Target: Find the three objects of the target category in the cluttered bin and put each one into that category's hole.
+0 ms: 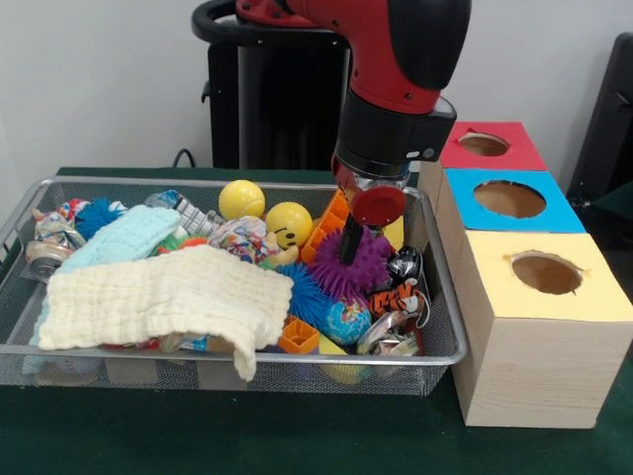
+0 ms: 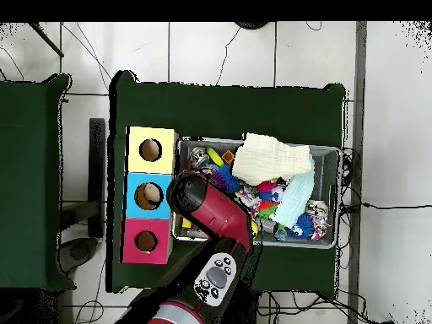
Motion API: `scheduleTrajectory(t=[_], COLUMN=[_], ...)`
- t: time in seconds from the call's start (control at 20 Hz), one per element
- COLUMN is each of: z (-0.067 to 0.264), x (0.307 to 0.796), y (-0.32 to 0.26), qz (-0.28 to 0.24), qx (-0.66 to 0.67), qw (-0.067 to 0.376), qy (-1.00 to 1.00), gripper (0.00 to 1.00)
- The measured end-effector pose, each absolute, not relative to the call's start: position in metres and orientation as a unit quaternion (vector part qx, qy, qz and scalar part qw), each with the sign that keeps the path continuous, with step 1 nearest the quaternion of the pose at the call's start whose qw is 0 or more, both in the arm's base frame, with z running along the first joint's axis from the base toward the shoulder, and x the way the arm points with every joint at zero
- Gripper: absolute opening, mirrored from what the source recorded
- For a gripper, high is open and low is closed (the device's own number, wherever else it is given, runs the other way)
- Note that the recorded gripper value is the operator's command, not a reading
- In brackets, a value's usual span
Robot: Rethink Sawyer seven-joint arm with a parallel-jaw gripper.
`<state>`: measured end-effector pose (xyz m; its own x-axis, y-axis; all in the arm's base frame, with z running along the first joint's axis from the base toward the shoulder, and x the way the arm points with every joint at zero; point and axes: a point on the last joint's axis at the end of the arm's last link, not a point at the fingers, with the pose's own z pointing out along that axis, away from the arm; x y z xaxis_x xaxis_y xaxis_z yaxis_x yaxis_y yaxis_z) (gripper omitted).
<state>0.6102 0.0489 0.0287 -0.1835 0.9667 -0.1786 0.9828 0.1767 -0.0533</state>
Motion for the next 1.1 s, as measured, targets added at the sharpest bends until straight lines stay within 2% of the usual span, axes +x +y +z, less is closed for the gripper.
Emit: scheduleTrajectory(t=[0.3, 0.65, 0.95, 1.1], z=[0.029, 0.036, 0.064, 0.082], x=[0.61, 0.602, 0.594, 0.591], y=[0.05, 0.056, 0.05, 0.04], qz=[-0.078, -0.083, -0.1, -0.121], qx=[0.637, 0.631, 0.618, 0.604], qw=[0.046, 0.007, -0.023, -0.013], qy=[0.766, 0.771, 0.779, 0.787], gripper=[0.0, 0.0, 0.0, 0.0])
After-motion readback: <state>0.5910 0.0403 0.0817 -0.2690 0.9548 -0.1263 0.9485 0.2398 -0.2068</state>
